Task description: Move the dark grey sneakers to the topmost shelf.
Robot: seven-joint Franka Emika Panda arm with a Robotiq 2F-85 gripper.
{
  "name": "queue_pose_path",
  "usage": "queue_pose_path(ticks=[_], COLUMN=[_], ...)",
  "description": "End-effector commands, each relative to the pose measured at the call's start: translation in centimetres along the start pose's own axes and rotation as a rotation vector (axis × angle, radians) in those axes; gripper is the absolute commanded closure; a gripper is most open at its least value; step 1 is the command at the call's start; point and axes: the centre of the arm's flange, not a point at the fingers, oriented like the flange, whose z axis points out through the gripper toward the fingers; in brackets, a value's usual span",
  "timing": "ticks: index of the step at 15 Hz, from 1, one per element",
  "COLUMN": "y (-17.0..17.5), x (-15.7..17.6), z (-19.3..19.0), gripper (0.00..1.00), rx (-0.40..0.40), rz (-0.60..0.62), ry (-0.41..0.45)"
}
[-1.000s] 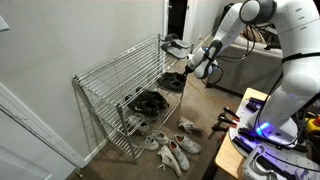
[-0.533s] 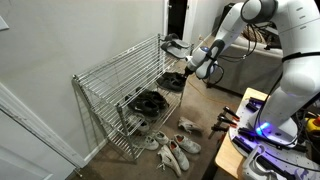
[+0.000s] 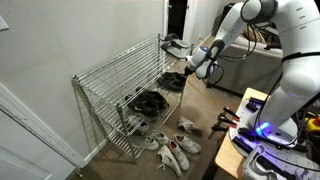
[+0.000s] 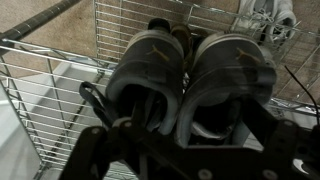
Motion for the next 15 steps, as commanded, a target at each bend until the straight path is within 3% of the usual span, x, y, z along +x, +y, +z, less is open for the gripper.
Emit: queue_pose_path(ticks=[1,11,12,13,15], y=[-0.5,0.3,0.3,0.1,-0.1], x=[1.1,-0.5,-0.8,-1.1,-1.5], z=[1.6,5.9,6.3,6.6,6.8], gripper=[0.0,0.0,0.03,0.26,0.31], rx=[-0.011,-0.023,-0.022,-0.013,-0.007], rz=[-0.011,-0.023,-0.035,-0.037,-0.034], ry=[0.001,-0.036,-0.044,-0.054,-0.057])
